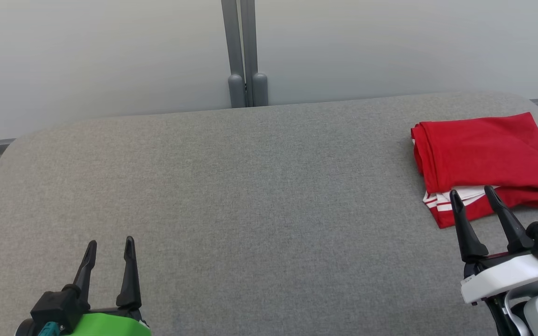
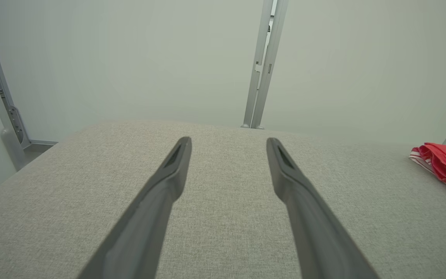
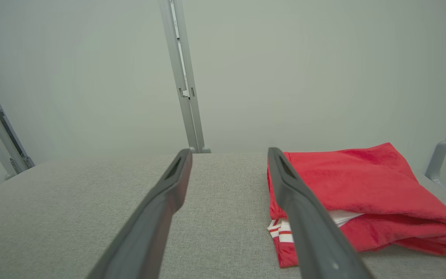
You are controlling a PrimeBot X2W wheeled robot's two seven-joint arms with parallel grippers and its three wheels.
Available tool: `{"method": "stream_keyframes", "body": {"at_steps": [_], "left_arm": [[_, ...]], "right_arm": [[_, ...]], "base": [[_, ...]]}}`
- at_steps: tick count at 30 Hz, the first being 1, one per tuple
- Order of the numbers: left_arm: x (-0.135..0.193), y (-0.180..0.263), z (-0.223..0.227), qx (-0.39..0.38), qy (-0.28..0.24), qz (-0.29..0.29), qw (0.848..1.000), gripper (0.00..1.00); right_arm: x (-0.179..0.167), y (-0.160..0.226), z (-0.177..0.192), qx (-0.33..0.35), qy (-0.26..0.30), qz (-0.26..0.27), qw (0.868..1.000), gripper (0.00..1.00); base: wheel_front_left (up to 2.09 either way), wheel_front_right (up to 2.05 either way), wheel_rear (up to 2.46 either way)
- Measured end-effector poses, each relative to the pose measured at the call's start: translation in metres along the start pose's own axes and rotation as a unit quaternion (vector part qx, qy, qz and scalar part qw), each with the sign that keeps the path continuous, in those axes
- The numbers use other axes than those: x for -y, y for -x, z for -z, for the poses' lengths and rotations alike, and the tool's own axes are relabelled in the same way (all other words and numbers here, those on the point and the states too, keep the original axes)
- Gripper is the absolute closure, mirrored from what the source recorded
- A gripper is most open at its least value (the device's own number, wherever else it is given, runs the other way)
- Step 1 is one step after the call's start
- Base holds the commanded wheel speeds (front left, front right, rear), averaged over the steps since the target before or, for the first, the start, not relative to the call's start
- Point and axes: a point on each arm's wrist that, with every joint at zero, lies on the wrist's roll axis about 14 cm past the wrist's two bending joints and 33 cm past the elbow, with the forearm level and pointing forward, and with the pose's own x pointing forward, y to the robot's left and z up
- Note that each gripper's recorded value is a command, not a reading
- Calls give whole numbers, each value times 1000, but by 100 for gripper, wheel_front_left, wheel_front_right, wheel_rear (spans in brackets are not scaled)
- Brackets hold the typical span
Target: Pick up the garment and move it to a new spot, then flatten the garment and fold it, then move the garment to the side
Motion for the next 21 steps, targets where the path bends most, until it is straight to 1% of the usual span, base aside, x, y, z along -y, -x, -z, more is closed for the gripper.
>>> {"method": "stream_keyframes", "body": {"at_steps": [21], "left_arm": [[3, -2, 5, -7, -8, 3, 1000, 0]], "right_arm": [[-1, 0, 11, -18, -2, -1, 1000, 0]], "base": [[0, 0, 0]]}}
